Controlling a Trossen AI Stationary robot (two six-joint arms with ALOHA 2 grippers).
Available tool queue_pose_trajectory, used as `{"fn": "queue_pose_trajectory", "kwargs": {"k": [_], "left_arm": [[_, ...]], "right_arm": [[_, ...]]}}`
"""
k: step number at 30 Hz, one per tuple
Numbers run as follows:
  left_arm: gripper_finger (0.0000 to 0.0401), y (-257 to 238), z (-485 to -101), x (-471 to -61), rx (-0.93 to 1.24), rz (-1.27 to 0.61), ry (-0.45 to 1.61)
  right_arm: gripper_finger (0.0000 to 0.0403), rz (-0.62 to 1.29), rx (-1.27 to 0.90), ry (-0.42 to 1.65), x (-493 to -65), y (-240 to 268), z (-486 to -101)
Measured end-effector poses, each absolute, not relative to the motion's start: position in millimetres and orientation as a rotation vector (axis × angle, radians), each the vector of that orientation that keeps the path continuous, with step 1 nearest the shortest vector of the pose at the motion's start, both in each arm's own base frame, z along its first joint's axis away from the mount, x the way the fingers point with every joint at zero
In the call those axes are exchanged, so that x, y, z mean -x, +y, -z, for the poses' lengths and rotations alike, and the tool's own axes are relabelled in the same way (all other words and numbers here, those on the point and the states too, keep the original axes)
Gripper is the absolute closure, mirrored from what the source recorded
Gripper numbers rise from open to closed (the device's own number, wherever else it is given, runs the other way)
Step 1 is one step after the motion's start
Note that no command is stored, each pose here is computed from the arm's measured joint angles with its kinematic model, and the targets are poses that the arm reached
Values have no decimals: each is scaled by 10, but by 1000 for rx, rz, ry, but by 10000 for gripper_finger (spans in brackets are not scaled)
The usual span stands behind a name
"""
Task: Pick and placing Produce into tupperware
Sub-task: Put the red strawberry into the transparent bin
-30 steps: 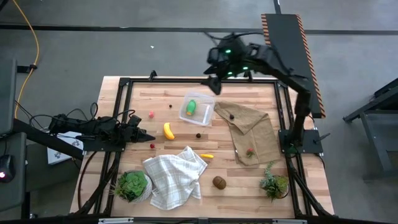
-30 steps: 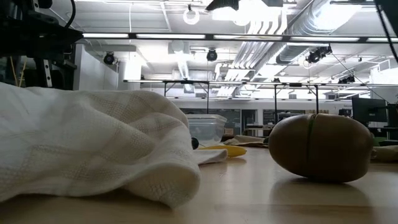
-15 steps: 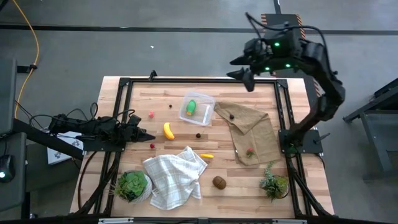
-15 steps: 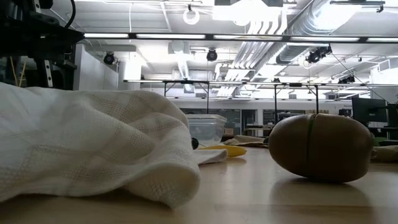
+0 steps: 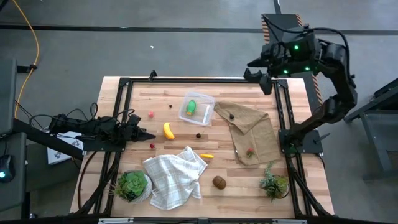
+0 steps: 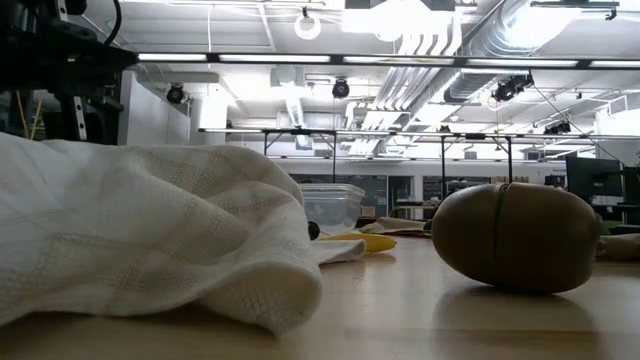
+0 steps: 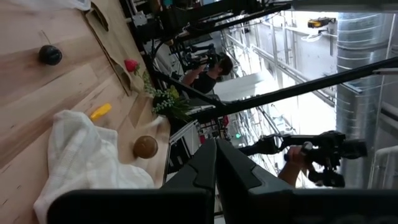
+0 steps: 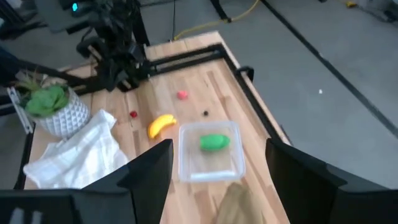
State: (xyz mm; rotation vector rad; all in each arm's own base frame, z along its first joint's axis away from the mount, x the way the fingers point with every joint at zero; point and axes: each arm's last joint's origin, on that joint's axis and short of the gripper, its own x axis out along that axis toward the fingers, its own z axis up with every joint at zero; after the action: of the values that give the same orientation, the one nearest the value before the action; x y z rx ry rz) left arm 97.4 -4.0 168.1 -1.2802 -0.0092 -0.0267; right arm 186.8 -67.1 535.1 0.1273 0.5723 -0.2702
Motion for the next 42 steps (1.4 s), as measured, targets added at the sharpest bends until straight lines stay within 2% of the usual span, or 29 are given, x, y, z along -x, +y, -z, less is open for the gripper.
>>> {"fn": "queue_pose_trajectory", "kwargs": {"k": [10,19,30,42], "left_arm": [[400,-38,-1683,-974,1280,22,-16],[400,-38,-1684,-974,1280,22,-16],[400,-38,-1682,-974,1280,22,-16],[400,-38,-1683,-974,1280,21,-16]], "right_arm": [[155,232,-126,612,-1934,-610,-5255],[155,238,-198,551,-1989,-631,-4601],[155,399,-640,585,-1520,-514,-3723],[155,497,-1021,688,-1350,-291,-3139]]}}
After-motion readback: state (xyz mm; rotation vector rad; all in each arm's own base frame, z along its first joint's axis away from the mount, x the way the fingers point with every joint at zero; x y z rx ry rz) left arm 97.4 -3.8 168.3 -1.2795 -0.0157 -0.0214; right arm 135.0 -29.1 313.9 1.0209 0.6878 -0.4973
